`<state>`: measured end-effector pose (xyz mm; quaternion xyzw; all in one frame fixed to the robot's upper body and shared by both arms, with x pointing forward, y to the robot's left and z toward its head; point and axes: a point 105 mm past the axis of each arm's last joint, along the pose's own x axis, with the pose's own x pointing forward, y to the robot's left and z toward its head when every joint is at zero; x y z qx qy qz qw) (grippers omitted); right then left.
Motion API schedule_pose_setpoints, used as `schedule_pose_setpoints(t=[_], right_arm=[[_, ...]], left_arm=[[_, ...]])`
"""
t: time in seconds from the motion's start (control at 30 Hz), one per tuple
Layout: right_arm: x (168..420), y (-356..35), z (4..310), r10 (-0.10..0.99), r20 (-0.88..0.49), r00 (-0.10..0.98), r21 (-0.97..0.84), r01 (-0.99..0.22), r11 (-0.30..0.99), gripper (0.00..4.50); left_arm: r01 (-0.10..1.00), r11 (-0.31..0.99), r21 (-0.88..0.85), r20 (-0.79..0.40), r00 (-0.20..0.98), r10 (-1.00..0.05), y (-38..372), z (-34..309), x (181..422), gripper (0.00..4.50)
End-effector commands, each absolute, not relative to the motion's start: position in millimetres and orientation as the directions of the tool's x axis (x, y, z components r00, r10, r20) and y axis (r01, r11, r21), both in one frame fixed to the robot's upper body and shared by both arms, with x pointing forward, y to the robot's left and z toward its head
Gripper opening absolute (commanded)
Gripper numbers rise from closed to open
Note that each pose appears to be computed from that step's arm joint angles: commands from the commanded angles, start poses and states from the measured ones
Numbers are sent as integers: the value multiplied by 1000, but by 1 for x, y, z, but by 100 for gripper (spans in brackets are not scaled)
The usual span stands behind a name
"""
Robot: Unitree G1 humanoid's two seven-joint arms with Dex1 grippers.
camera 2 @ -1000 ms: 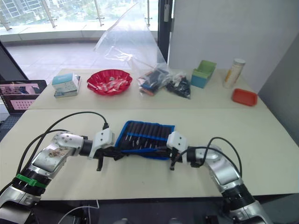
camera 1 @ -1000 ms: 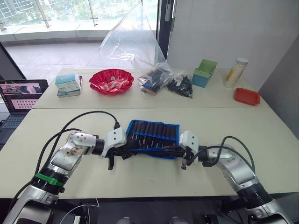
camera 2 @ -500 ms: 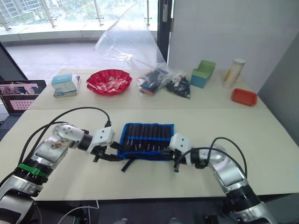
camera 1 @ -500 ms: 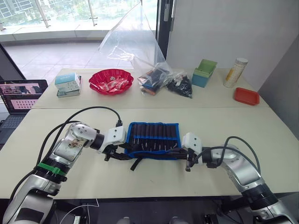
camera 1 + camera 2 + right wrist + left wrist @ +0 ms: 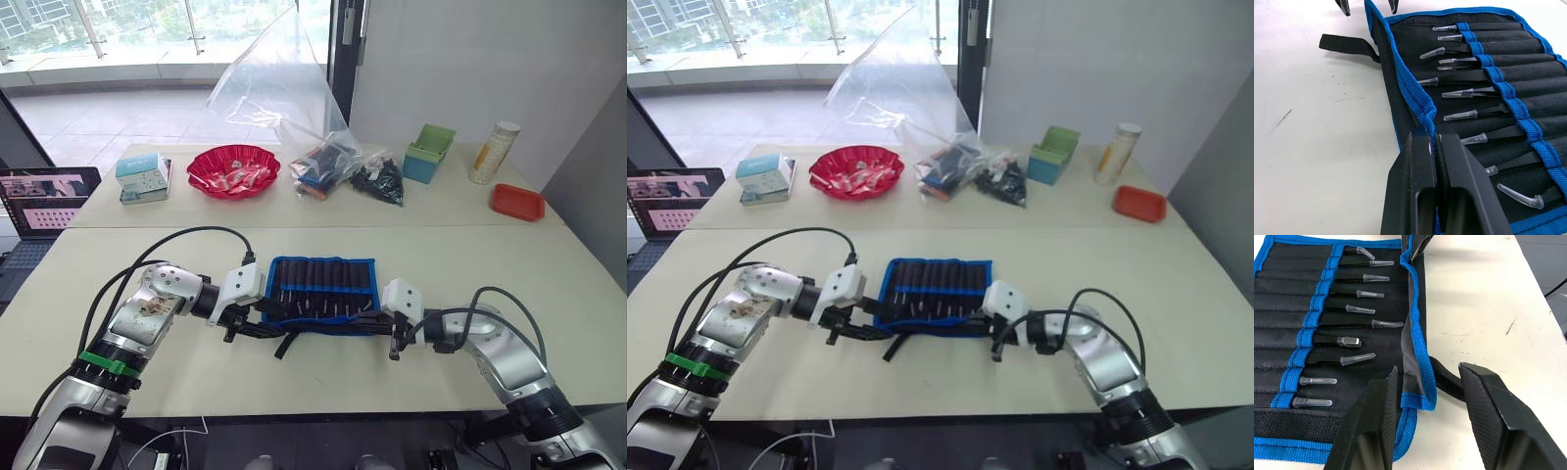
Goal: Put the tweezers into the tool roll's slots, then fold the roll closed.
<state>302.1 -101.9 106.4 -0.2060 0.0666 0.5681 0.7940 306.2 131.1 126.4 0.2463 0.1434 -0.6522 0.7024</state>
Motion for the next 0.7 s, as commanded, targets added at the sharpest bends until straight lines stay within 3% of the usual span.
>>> schedule_pose_setpoints(t=[0.03, 0.13, 0.27, 0.4, 0.7], right_arm=[[304, -104, 119, 877, -311, 368, -277, -917, 286, 0], [304, -106, 120, 879, -296, 374, -270, -915, 299, 0], [307, -108, 125, 882, -264, 391, -259, -909, 326, 0], [320, -111, 128, 865, -235, 444, -246, -888, 389, 0], [352, -121, 120, 787, -250, 563, -270, -822, 502, 0]], left_arm=[[981, 27, 192, -528, 126, -840, 133, 132, 309, 93], [976, 14, 215, -530, 129, -839, 132, 132, 312, 4], [967, 44, 250, -489, 165, -857, 125, 141, 322, 4], [936, 113, 334, -457, 266, -849, 117, 149, 348, 4], [908, 135, 396, -527, 345, -776, 108, 136, 378, 4]])
